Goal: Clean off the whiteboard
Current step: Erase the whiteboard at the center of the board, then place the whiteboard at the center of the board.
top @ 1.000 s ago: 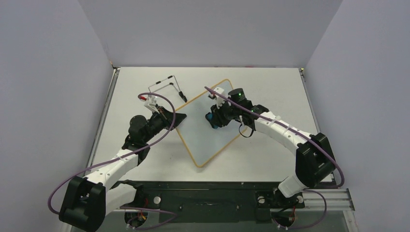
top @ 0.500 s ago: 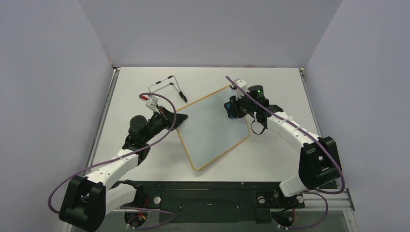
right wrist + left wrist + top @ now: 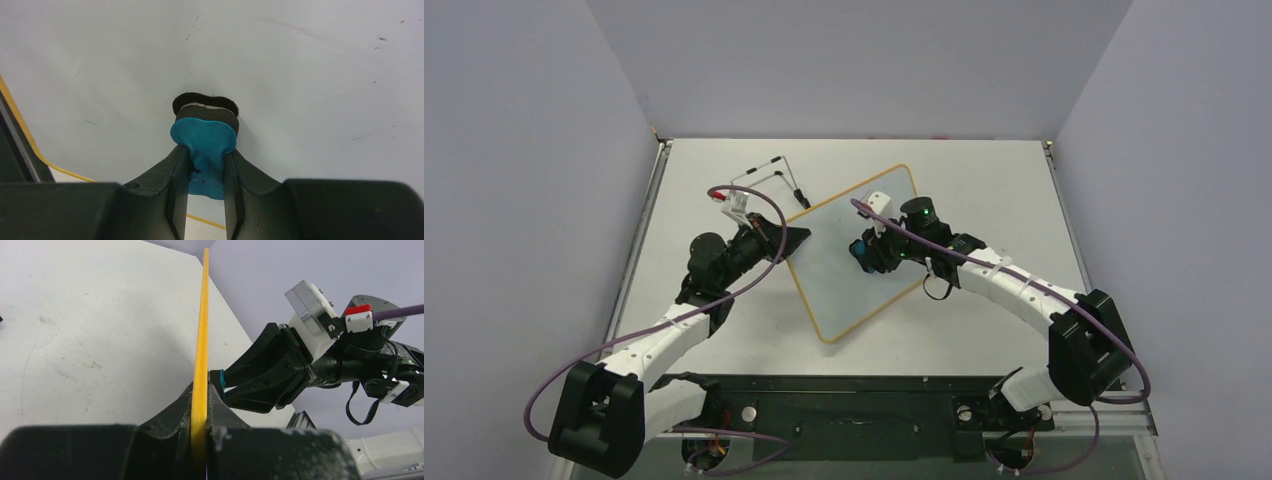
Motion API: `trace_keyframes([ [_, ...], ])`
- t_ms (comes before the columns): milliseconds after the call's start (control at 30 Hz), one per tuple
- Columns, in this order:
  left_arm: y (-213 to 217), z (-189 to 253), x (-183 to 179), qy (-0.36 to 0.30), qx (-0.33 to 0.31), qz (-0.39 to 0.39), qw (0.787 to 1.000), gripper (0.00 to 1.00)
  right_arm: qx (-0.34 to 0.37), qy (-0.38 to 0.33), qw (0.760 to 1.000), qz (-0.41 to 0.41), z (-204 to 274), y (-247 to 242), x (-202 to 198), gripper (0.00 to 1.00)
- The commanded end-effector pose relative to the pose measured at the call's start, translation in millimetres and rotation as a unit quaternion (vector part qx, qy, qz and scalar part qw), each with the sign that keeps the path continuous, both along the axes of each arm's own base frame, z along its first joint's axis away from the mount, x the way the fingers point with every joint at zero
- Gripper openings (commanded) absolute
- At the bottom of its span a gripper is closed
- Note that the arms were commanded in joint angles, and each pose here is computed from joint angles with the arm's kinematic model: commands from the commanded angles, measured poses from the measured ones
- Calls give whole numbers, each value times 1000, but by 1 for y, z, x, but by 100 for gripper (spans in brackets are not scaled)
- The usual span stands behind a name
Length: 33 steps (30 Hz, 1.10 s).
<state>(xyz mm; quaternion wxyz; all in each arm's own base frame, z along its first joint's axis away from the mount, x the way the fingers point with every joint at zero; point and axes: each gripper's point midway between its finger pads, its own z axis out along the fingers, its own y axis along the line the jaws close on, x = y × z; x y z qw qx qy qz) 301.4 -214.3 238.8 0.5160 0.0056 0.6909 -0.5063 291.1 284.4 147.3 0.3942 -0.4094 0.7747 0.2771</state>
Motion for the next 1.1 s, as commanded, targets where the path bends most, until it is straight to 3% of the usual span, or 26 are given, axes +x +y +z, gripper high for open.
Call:
trace_keyframes([
  [0,-1,98,-7,-117,-91,-10,989,0,-11,-75,997,8,19,8,1,0],
  [267,10,103,2,-83,-130,28,988,0,-104,-179,970,129,14,72,-65,0],
  [500,26,111,9,-74,-126,49,988,0,-159,-200,954,157,-8,58,-72,0],
  [733,38,124,6,-104,-116,39,987,0,-116,-157,981,-12,14,-8,10,0],
  [933,64,127,24,-151,-47,61,986,0,-18,-152,988,-2,75,-26,6,0],
  [1067,94,145,46,-187,-43,80,978,0,19,-135,990,-41,86,-57,20,0],
])
